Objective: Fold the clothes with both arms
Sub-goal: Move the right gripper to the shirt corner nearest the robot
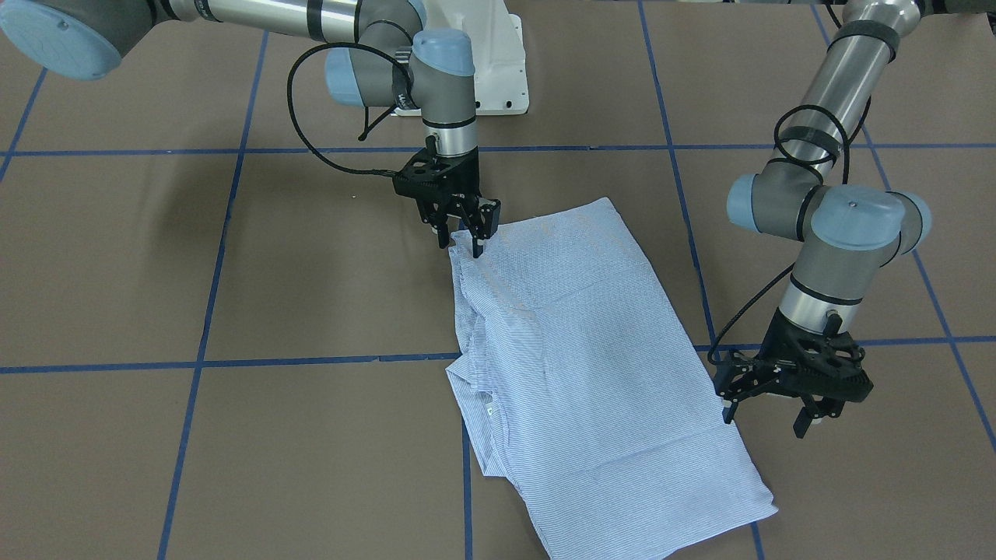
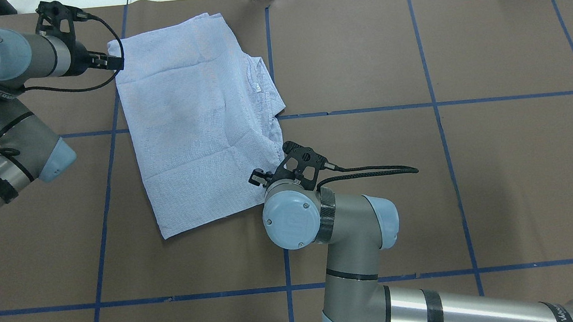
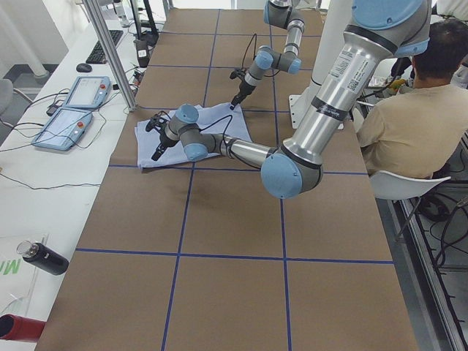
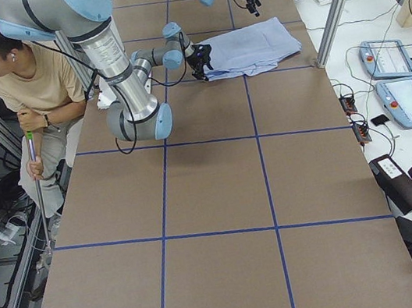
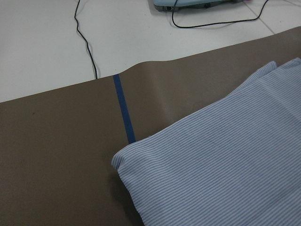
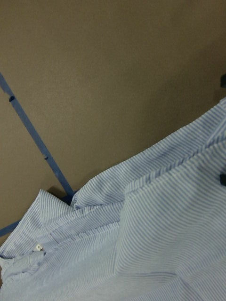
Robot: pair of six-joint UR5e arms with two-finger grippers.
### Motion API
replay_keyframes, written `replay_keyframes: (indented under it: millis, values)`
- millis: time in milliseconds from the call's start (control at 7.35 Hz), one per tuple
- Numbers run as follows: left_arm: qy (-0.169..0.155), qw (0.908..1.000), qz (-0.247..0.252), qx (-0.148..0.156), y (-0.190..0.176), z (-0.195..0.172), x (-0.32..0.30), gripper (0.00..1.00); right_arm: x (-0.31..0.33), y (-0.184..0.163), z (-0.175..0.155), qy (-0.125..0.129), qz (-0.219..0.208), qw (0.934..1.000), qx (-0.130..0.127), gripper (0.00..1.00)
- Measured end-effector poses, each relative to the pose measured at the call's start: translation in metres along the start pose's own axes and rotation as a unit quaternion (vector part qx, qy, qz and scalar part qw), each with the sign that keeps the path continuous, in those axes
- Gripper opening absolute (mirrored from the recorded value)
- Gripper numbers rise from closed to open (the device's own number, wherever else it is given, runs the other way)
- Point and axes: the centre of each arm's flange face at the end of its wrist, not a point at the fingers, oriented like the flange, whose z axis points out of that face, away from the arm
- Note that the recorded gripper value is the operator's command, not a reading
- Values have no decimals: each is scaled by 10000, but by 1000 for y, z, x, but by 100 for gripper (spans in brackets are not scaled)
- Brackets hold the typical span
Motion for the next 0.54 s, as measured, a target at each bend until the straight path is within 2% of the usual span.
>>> replay_keyframes:
  millis: [136, 272, 545]
  values:
    - [0, 10000, 1, 0, 0, 0, 0, 100, 1, 2, 2, 18, -17, 10000, 8, 46]
    - [-2, 10000, 0, 2, 0, 0, 0, 100, 0, 3, 2, 17, -17, 10000, 10, 0]
    - [-3, 10000, 0, 2, 0, 0, 0, 100, -5, 4, -1, -14, 2, 10000, -2, 0]
